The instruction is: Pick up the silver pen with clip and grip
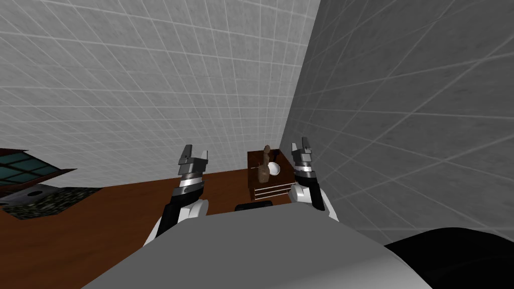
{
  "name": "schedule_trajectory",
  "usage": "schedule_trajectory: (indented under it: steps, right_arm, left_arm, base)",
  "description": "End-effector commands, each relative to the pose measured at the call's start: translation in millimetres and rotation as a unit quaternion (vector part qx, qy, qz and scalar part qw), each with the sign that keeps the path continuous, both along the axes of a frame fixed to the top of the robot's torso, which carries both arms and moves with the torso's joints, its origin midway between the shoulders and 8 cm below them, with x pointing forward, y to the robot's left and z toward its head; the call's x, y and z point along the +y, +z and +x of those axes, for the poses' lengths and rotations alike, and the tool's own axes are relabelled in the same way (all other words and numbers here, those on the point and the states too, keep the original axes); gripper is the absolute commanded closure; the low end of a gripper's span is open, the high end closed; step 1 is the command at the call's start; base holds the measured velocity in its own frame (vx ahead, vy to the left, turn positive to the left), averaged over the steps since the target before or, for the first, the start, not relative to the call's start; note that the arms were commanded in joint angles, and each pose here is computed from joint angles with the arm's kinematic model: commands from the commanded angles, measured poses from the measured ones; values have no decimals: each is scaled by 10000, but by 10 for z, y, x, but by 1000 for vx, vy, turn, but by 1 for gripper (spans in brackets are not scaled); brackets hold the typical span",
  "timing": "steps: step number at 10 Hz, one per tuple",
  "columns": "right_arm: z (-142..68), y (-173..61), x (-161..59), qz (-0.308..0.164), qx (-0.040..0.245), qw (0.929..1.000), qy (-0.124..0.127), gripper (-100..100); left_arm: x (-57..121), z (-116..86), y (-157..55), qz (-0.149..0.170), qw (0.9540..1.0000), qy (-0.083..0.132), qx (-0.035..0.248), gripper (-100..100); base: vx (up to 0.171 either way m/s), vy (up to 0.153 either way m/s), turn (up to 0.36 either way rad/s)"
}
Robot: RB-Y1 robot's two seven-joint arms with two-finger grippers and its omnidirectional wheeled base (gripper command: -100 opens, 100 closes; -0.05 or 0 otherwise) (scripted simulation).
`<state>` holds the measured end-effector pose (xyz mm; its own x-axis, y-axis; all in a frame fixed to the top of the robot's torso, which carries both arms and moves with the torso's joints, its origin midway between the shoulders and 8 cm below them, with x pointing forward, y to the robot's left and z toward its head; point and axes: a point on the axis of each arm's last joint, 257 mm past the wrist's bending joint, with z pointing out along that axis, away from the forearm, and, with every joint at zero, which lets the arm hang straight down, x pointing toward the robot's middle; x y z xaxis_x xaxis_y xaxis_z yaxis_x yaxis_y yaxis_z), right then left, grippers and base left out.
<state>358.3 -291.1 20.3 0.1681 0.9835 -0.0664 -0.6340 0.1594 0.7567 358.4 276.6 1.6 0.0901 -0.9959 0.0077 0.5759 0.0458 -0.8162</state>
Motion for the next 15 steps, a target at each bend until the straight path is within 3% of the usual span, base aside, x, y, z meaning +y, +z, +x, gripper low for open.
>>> schedule_trajectory:
  steps: [1,4,7,11,12,14,15]
  right_arm:
    - [28,-98,17,-336,144,9993,-8,-100]
    - [80,-347,7,-917,448,9947,-114,-100]
    - [132,-730,-38,-1619,862,9826,-296,-100]
    - [161,-1401,-117,-2656,1508,9509,-502,-100]
    - [165,-1431,-116,-2691,1538,9494,-503,-100]
    - [150,-1777,-123,-3259,1826,9261,-532,-100]
    - [150,-1866,-143,-3274,1918,9237,-526,-100]
  left_arm:
    - [0,0,0,0,10000,0,0,0]
    - [-1,0,0,-1,10000,-1,-1,0]
    - [-1,0,0,-1,10000,-1,-1,0]
    - [-1,0,1,-2,10000,-1,-1,0]
    - [-1,0,0,-2,10000,-1,-1,0]
    - [-1,0,0,-1,10000,-1,-1,0]
    - [-1,0,0,-1,10000,-1,0,0]
  base:
    - [-29,38,21]
    - [-65,84,19]
    - [-68,113,44]
    - [-46,169,80]
    - [-11,138,19]
    - [1,139,89]
    - [16,127,38]
